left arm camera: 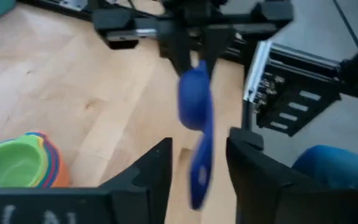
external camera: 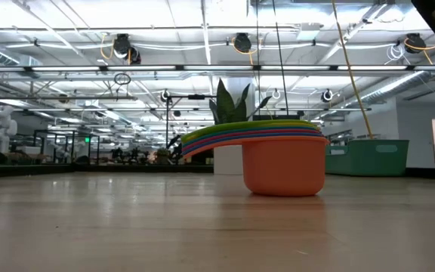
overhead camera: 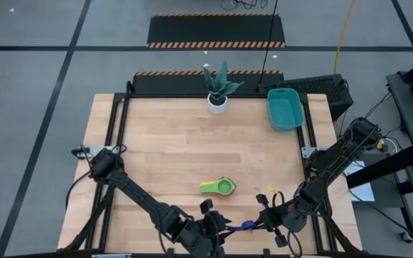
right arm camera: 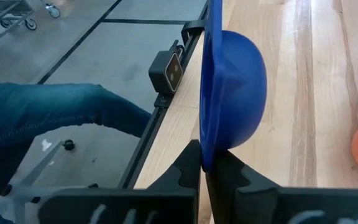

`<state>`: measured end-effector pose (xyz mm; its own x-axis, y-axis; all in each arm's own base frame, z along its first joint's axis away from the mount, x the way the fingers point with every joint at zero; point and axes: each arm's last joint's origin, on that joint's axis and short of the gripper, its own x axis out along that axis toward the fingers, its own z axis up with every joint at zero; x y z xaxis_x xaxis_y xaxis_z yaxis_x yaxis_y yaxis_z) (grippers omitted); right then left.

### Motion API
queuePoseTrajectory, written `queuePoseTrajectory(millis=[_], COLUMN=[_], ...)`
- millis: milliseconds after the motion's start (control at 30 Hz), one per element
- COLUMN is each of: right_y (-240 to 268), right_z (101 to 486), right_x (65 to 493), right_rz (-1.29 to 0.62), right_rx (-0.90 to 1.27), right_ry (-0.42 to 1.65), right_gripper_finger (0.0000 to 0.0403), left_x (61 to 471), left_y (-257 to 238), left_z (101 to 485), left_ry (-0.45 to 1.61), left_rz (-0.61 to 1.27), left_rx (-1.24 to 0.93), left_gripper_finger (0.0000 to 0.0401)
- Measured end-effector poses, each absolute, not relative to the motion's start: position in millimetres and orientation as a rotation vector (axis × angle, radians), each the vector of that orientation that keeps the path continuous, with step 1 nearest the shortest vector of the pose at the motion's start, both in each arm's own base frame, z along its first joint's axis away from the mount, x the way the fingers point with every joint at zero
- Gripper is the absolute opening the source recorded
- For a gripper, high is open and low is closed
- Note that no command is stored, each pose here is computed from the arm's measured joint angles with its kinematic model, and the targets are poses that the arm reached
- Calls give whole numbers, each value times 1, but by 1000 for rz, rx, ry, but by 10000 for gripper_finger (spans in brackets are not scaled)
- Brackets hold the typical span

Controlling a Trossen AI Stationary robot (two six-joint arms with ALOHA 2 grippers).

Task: Nest measuring cups in basket
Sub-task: Stack the dark blue measuring cup on top of the green measuring cup

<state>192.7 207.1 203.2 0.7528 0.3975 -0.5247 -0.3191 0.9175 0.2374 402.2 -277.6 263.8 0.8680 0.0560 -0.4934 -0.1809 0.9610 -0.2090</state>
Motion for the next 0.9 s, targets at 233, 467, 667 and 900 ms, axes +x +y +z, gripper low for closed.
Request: queuePoseTrajectory(millis=[233, 467, 667, 900], right_y=[207, 207, 205, 188], right_z=[203, 203, 204, 207], right_x=[193, 193, 191, 179], right_rz=[393, 392, 301, 145], right_rx=[129, 123, 88, 55], right_ry=[605, 596, 568, 628], right_gripper_finger=[1, 4, 49, 111], left_x=[404, 401, 388, 388], left_y=[-283, -288, -295, -285], left_z=[268, 270, 266, 259], left_ry=[494, 456, 448, 499], left_rz=[31, 53, 168, 241], left_rx=[-247, -213, -160, -132], left_gripper_finger=[70, 15, 9, 14])
